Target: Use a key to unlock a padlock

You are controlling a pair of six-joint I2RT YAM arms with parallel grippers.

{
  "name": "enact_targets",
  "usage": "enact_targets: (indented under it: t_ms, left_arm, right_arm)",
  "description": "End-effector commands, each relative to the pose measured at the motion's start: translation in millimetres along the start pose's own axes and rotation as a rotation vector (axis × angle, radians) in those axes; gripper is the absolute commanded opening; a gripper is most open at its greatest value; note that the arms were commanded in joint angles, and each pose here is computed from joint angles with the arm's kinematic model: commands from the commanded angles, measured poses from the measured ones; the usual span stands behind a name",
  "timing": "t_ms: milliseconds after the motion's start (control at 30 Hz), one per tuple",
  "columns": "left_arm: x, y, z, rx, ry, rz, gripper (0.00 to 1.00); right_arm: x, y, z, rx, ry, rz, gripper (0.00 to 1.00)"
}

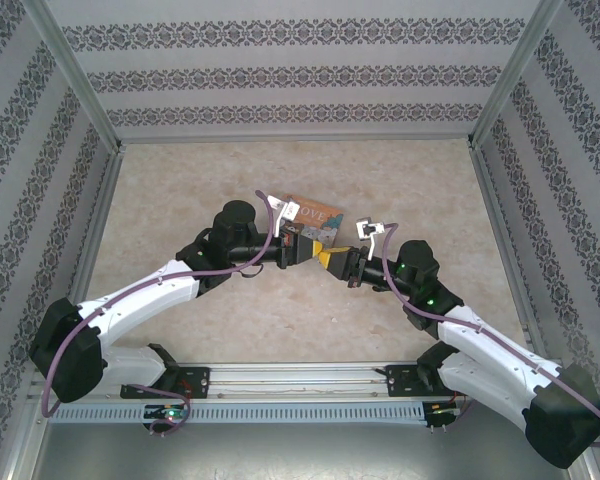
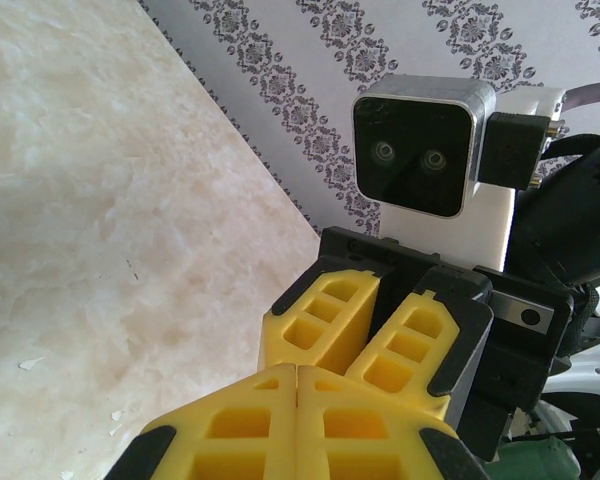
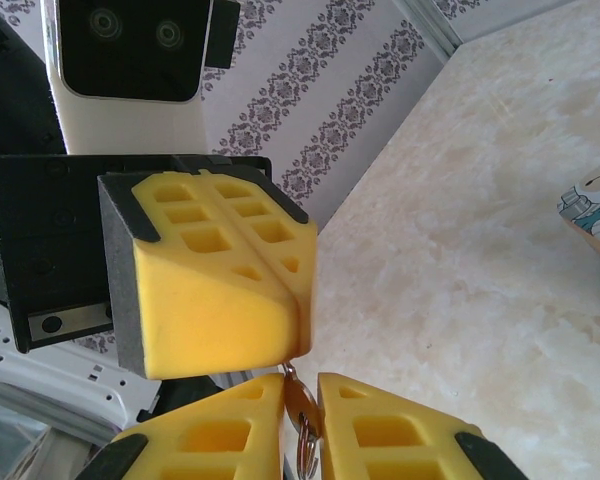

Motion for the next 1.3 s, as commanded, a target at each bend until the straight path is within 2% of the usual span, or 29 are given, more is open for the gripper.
enact_targets:
  t_ms: [0, 1133, 1267]
  left_arm:
    - [-9.6, -11.4, -1.5, 0.032, -0.041, 0.034, 0.00]
    - [-9.0, -4.8, -2.8, -0.017, -0.047, 0.036, 0.00]
    - [-9.0, -4.5, -2.7, -0.019, -0.047, 0.036, 0.00]
  right_arm:
    - [-6.6, 13.5, 1.2, -0.045, -0.015, -0.028, 0.16]
    - [-0.8, 7.3, 3.8, -0.029, 0.007, -0.003, 0.17]
    - [-0.2, 7.2, 4.1, -0.030, 0.011, -0.001, 0.10]
Point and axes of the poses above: each hand's point on the last joint's axis, 136 mm out from that joint toward the fingers, its own z axis out along the fingers, its own y axis along the line the jaws close on, x = y × z, the point moved 4 cm from there along -z, back along the fingers
